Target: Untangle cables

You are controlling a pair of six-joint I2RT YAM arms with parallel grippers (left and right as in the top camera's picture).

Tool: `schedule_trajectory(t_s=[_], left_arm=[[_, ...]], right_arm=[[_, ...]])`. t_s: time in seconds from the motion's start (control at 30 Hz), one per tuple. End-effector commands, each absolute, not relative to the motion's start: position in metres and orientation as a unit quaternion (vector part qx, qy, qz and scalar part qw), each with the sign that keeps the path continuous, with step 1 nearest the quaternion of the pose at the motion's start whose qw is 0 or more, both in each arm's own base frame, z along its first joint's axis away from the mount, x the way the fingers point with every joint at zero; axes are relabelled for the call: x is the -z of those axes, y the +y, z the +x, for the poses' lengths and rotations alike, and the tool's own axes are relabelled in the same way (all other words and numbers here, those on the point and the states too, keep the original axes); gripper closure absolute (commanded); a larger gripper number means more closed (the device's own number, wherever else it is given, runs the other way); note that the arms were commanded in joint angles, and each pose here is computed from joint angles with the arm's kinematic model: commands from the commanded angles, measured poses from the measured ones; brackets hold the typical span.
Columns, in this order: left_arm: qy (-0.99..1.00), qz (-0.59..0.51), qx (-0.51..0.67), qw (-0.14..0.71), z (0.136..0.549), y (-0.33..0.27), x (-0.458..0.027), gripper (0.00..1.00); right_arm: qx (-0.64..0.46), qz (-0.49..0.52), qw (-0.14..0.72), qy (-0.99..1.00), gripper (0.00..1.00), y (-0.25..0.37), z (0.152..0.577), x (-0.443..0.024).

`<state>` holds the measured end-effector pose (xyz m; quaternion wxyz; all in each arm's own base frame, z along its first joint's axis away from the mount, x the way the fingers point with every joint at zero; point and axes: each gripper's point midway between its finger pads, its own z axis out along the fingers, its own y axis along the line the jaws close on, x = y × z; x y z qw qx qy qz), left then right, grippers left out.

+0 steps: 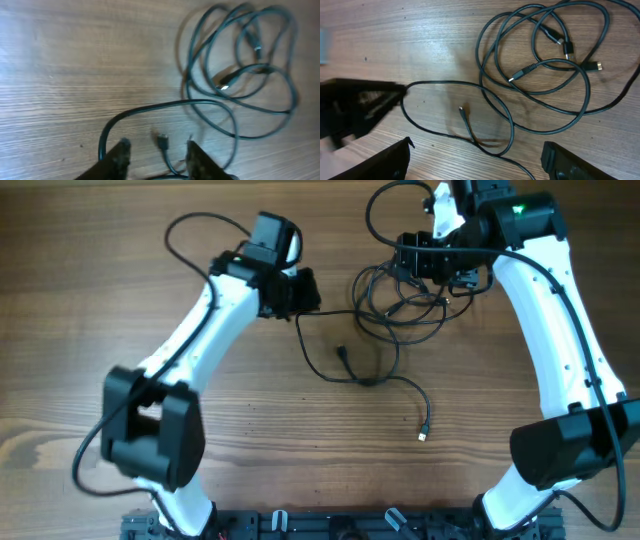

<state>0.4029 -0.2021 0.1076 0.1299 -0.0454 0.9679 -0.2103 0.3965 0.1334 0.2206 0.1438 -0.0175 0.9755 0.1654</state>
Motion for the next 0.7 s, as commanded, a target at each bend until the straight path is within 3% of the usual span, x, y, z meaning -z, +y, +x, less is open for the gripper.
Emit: schedule_trajectory(t_s=[0.0,0.13,0.27,0.47,0.6,0.67], left_arm=[[0.977,-0.046,0.179,0.108,0.405,-0.194,-0.076,0.55],[0.983,0.001,0.159,0.094,0.404,-0.192,-0.05,0.52],[0.987,0.035,0.124,0.094,0.405,-0.182,-0.034,0.54],[0.991,0.081,-0.038,0.096,0.403,-0.127,-0.027,0.56],[0.984,0.07,-0.146,0.073,0.394,-0.076,-0.032,0.57],[0.987,0.024,-0.145,0.066,0.394,-0.057,-0.031,0.63]], right_arm=[[-0.176,-0.039,0.138,0.974,0.14,0.141,0.396,-0.217],[-0.176,-0.04,0.138,0.974,0.13,0.141,0.396,-0.217],[-0.176,-0.042,0.137,0.974,0.13,0.141,0.396,-0.217],[-0.176,-0.043,0.138,0.974,0.13,0.142,0.395,-0.217],[-0.176,-0.043,0.138,0.974,0.13,0.142,0.396,-0.217],[-0.182,-0.044,0.136,0.973,0.13,0.144,0.395,-0.217]])
